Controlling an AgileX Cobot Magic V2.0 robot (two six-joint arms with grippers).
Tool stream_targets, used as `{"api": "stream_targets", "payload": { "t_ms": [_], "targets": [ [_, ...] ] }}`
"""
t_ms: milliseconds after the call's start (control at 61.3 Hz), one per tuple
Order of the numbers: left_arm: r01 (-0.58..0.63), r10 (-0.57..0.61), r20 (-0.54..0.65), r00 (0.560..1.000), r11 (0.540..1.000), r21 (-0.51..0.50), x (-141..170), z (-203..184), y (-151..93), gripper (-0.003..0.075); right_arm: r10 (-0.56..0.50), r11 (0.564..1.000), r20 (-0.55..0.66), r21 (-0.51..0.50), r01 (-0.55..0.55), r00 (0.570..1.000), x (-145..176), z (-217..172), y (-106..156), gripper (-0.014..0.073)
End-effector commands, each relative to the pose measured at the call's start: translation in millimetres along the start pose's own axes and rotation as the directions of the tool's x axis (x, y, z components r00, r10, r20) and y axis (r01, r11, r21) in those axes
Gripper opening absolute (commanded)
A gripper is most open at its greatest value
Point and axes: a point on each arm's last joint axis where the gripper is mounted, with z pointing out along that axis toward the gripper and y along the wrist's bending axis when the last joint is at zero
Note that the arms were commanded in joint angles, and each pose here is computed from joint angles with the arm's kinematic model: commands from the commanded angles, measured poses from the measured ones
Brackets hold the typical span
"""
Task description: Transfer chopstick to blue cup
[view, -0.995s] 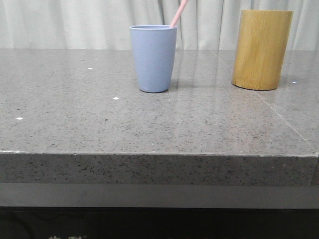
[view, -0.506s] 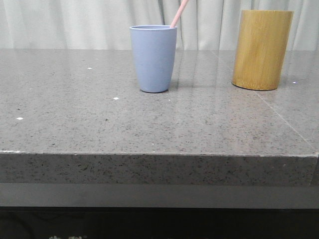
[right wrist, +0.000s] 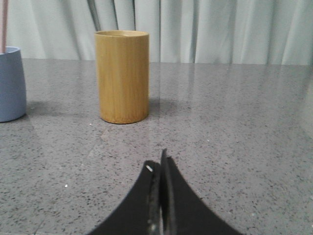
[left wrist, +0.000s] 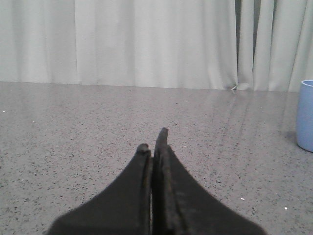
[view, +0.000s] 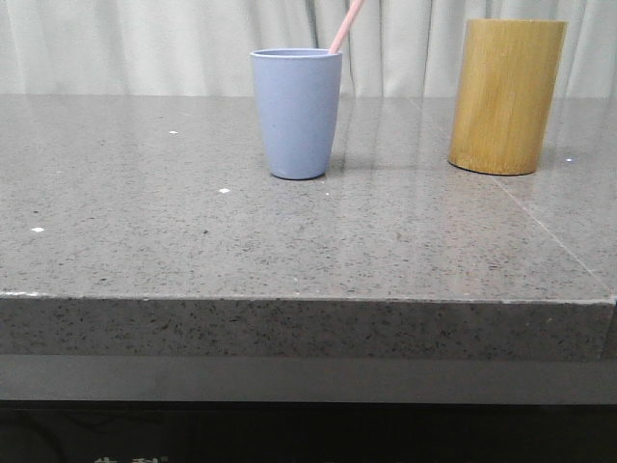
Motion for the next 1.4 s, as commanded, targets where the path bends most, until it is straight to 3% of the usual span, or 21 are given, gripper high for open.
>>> {"api": "stream_targets", "payload": {
  "t_ms": [0, 1175, 1322, 1387],
  "targets": [
    [0.014, -0.013, 0.088, 0.996, 1.000, -0.006, -3.8, -1.9, 0.6, -0.0019, 0.017, 1.000, 0.160, 0.023, -0.021, 0.987, -11.7, -2.4, -2.0, -0.0066],
    [0.014, -0.013, 0.088, 0.996, 1.000, -0.006, -3.8, -1.9, 0.6, -0.0019, 0.020, 0.998, 0.153, 0.048, -0.028, 0.988, -11.3, -2.4, -3.4, -0.0066],
    [0.014, -0.013, 0.088, 0.996, 1.000, -0.006, -3.8, -1.9, 0.6, -0.0019, -0.102, 0.994, 0.145, 0.057, 0.094, 0.984, -11.1, -2.3, -2.6, -0.0066],
    [0.014, -0.013, 0.088, 0.996, 1.000, -0.006, -3.8, -1.9, 0.6, -0.0019, -0.109, 0.993, 0.145, 0.057, 0.101, 0.983, -11.1, -2.3, -2.4, -0.0066]
  ]
}}
